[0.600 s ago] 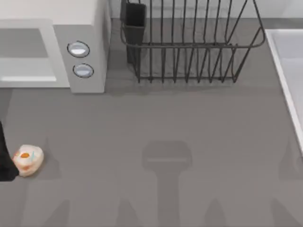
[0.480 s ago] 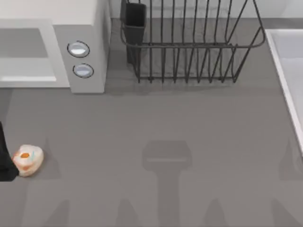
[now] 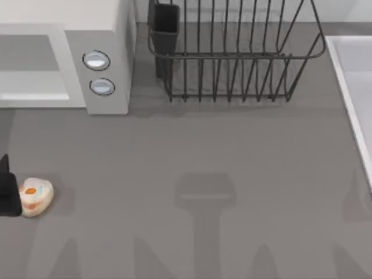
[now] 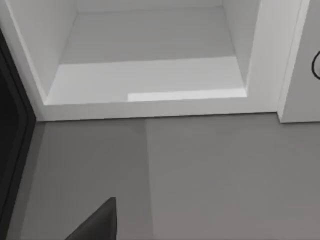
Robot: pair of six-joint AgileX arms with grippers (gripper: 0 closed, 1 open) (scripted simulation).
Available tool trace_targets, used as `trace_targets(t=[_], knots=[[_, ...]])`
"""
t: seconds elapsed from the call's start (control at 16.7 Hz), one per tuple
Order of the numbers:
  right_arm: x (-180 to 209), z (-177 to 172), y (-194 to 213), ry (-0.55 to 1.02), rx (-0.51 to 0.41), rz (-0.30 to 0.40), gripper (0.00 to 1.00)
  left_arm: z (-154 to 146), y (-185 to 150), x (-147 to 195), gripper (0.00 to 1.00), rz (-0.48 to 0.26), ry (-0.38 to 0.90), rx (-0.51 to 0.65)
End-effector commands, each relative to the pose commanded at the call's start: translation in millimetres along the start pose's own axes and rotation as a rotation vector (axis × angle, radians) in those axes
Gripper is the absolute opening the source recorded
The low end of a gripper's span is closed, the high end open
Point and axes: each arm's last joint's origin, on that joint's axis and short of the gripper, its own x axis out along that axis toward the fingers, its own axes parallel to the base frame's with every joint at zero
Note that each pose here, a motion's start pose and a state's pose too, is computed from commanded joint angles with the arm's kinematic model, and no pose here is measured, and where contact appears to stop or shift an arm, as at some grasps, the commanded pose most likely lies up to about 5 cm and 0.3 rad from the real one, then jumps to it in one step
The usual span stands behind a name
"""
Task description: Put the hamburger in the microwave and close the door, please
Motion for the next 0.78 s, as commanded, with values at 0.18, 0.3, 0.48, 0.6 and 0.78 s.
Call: trace_targets(t=[0.18, 0.3, 0.48, 0.6, 0.78], knots=[[0, 0, 0, 0.000, 0.000, 0.000, 1.00, 23, 1, 20, 1.00, -0.024, 0.266, 0.053], [0, 0, 0, 0.000, 0.000, 0.000, 1.00, 34, 0, 45, 1.00, -0.054, 0.472, 0.094], [0, 0, 0, 0.000, 0.000, 0.000, 1.00, 44, -2, 85, 1.00, -0.118, 0.743, 0.156], [0, 0, 0, 0.000, 0.000, 0.000, 1.00, 48, -6, 110, 1.00, -0.163, 0.879, 0.193], [0, 0, 0, 0.000, 0.000, 0.000, 1.00, 49, -11, 144, 1.00, -0.222, 1.039, 0.241]])
